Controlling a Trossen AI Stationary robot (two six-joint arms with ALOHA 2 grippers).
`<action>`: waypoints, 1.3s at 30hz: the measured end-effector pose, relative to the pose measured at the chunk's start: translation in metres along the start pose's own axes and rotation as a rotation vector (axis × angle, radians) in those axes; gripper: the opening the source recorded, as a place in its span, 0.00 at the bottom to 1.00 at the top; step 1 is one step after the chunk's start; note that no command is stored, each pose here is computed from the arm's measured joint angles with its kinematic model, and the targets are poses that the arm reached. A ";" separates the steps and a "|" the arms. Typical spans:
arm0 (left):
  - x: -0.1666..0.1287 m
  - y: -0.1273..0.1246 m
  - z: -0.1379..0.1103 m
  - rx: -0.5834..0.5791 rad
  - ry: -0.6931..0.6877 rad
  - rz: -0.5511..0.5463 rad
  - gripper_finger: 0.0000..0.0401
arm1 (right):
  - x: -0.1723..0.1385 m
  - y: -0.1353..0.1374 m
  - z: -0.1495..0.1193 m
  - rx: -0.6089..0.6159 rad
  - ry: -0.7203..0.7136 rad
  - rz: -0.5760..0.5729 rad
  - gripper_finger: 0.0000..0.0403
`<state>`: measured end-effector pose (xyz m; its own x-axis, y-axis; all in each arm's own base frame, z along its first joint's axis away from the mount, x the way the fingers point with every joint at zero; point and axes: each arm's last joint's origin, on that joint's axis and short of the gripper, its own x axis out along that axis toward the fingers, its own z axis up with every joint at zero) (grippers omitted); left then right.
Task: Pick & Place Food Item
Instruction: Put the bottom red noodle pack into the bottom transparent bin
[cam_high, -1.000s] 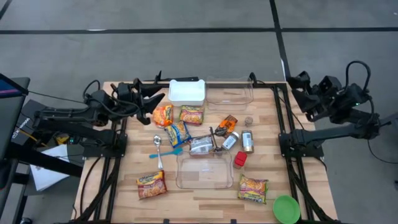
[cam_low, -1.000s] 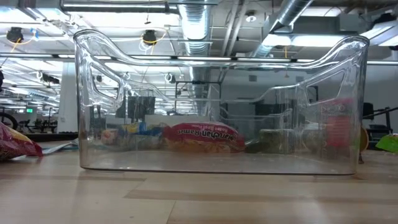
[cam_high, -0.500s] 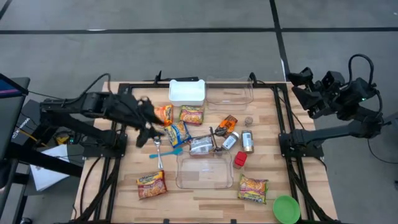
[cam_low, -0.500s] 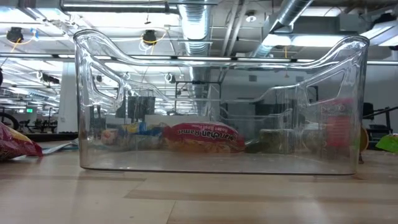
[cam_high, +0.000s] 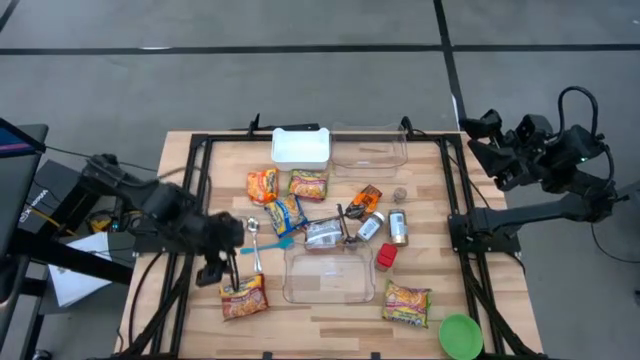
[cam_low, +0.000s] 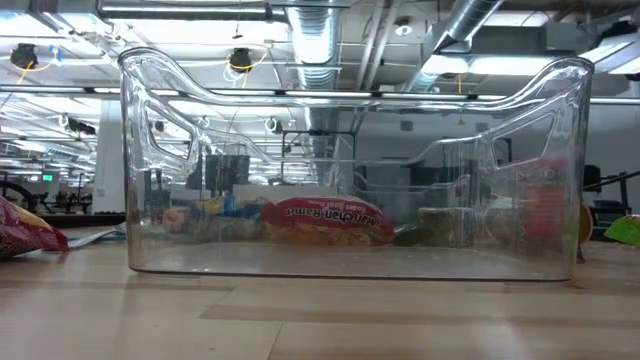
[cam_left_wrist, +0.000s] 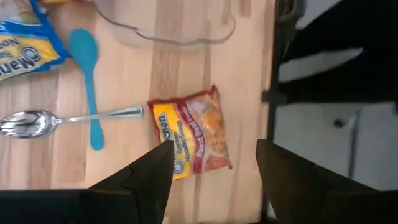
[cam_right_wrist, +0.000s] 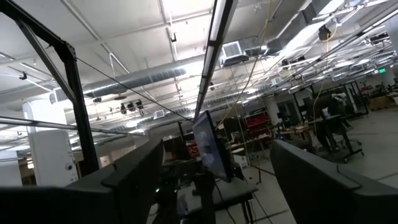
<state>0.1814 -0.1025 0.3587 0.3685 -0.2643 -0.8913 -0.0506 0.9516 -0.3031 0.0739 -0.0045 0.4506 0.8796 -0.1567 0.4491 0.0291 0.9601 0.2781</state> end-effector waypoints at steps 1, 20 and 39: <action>0.007 -0.005 0.000 0.025 0.023 0.008 0.56 | 0.000 0.000 0.000 0.000 0.000 0.001 0.72; 0.124 0.029 -0.023 -0.120 -0.047 -0.005 0.52 | 0.000 0.001 0.000 0.026 0.007 0.044 0.72; 0.182 0.078 -0.027 -0.611 0.117 -0.040 0.48 | -0.001 0.001 0.000 0.029 0.009 0.046 0.72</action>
<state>0.2198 -0.0806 0.1643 0.2790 -0.3458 -0.8959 -0.5737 0.6882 -0.4442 0.0730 -0.0032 0.4507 0.8838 -0.1108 0.4546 -0.0250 0.9590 0.2823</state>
